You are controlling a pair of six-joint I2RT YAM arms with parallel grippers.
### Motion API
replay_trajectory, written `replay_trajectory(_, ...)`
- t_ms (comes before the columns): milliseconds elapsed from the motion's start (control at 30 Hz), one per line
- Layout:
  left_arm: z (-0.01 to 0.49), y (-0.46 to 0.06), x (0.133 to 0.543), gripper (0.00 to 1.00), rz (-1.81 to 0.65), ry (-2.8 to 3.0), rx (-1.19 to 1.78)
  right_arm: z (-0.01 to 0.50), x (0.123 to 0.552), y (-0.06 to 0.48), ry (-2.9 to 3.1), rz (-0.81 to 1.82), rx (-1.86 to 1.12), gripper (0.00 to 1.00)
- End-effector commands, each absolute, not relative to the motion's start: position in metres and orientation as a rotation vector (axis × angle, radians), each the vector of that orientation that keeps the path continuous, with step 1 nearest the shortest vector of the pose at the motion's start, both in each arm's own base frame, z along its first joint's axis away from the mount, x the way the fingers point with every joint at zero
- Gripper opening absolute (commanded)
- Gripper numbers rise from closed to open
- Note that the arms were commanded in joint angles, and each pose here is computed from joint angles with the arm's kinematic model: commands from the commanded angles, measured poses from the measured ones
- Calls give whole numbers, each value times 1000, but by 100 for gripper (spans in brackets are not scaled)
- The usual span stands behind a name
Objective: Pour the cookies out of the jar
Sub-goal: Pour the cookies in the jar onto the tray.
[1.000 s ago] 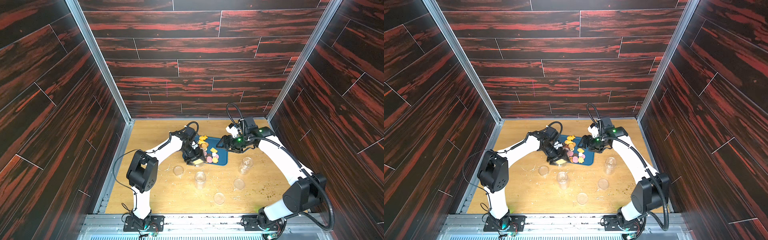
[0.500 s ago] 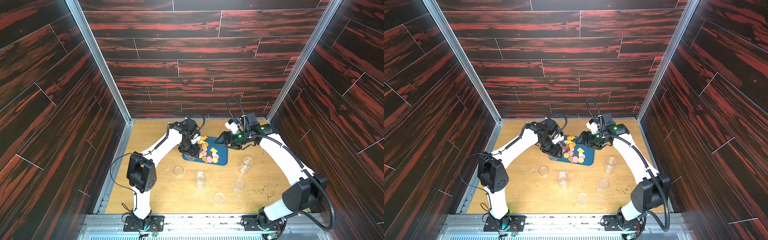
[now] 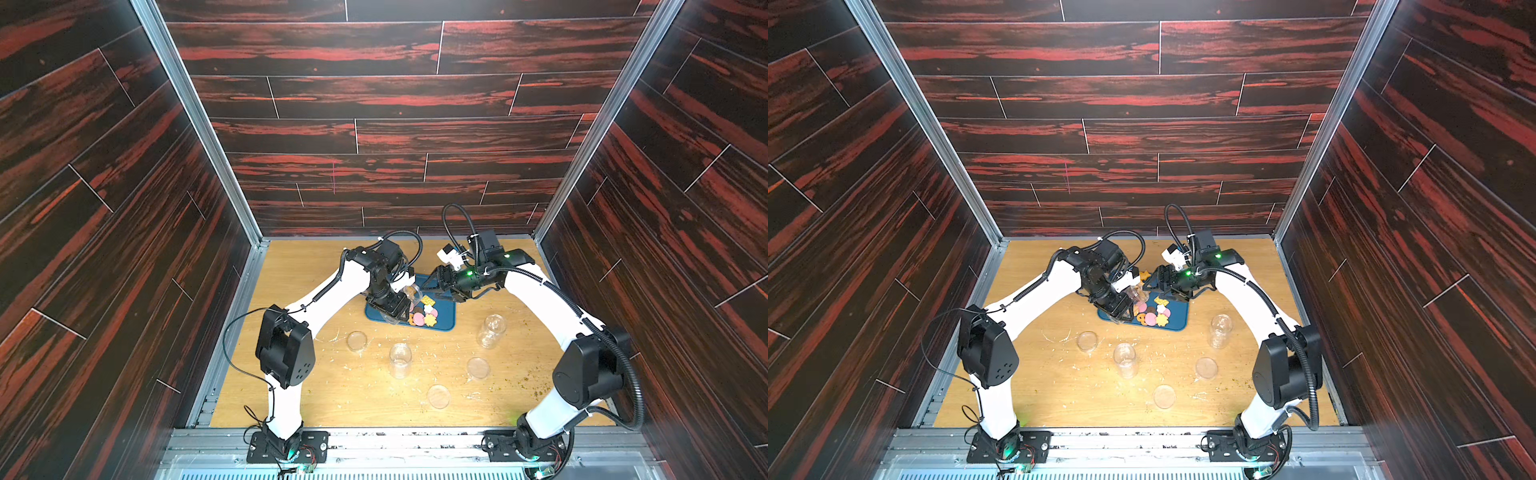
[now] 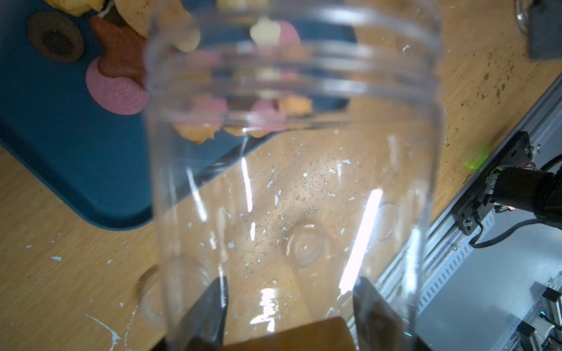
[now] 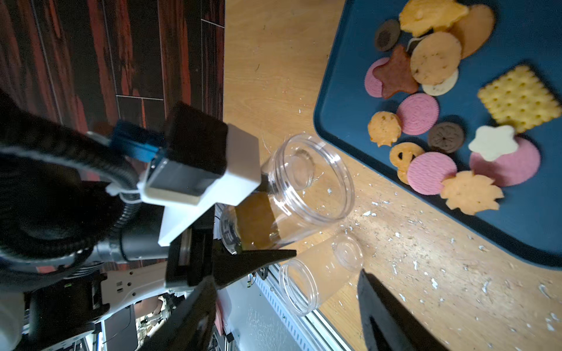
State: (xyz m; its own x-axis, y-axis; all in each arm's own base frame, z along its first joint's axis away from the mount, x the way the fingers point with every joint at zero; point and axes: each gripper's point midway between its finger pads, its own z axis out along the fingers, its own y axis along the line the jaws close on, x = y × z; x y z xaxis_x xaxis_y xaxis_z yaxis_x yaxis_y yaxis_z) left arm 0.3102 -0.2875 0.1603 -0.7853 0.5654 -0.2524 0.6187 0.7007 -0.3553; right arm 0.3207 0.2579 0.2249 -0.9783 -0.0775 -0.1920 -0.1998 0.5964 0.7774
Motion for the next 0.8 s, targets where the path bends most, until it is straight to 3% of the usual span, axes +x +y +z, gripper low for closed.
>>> replay_trajectory(0,189,-291,303,61,-718,2693,1009,212,316,266,2710,1404,-239,73)
replay_trajectory(200,191,-295,307,61,-742,2687,976,206,318,263,2713,1377,-214,71)
replay_trajectory(333,195,-300,308,61,-781,2686,929,204,316,268,2741,1450,-142,80)
replay_trajectory(767,201,-319,310,61,-909,2658,873,191,329,284,2708,1611,137,81)
